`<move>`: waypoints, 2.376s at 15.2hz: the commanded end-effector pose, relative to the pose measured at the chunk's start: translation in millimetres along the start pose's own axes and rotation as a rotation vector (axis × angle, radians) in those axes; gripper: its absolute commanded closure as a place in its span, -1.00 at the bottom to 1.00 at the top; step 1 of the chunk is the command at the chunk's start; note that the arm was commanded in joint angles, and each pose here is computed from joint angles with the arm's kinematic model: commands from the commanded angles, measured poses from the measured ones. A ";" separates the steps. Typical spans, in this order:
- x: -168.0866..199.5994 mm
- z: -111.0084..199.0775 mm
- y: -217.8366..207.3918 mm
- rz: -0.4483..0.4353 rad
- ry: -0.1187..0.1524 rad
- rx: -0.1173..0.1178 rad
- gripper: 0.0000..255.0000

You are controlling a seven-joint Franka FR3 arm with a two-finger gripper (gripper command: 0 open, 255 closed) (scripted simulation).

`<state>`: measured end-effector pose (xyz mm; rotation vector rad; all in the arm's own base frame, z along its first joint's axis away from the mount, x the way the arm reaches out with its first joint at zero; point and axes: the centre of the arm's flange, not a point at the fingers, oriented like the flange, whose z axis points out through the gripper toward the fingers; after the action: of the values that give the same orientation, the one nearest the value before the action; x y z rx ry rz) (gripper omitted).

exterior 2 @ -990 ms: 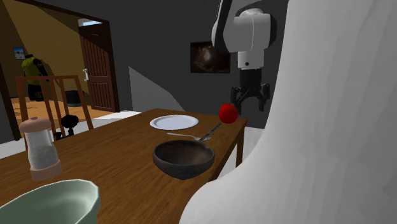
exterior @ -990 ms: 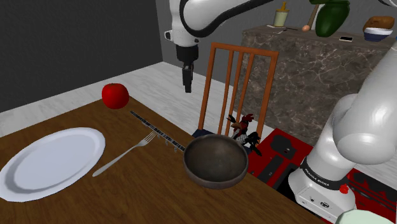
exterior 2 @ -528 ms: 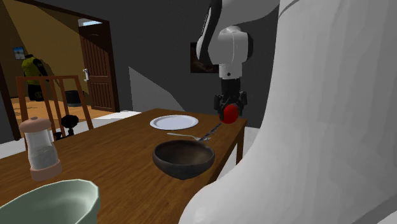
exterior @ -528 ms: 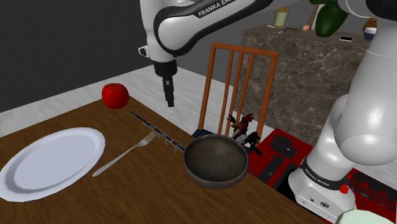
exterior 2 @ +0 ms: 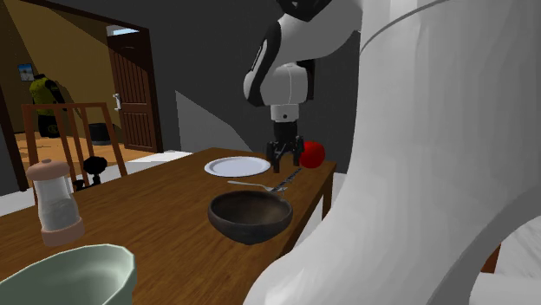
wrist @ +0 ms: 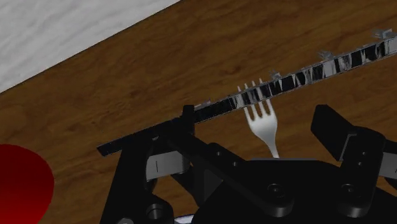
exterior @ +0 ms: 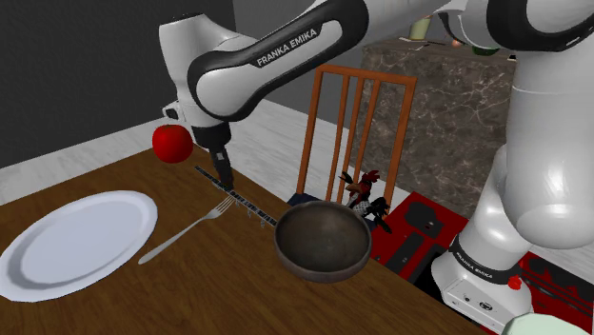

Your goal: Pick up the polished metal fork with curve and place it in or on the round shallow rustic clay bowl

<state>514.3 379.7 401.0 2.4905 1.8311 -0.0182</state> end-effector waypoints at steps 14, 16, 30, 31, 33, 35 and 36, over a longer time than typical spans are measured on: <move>59.0 66.8 -34.4 -0.180 0.001 0.008 -1.00; 59.0 66.8 -34.4 -0.180 0.001 0.008 -1.00; 59.0 66.8 -34.4 -0.180 0.001 0.008 1.00; 58.8 61.5 -34.3 -0.180 0.001 0.008 1.00; 58.3 51.0 -33.9 -0.180 0.001 0.008 1.00; 57.9 40.5 -33.5 -0.180 0.001 0.008 1.00; 57.7 35.2 -33.4 -0.180 0.001 0.008 1.00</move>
<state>500.5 443.1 356.9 2.3219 2.0534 -0.0312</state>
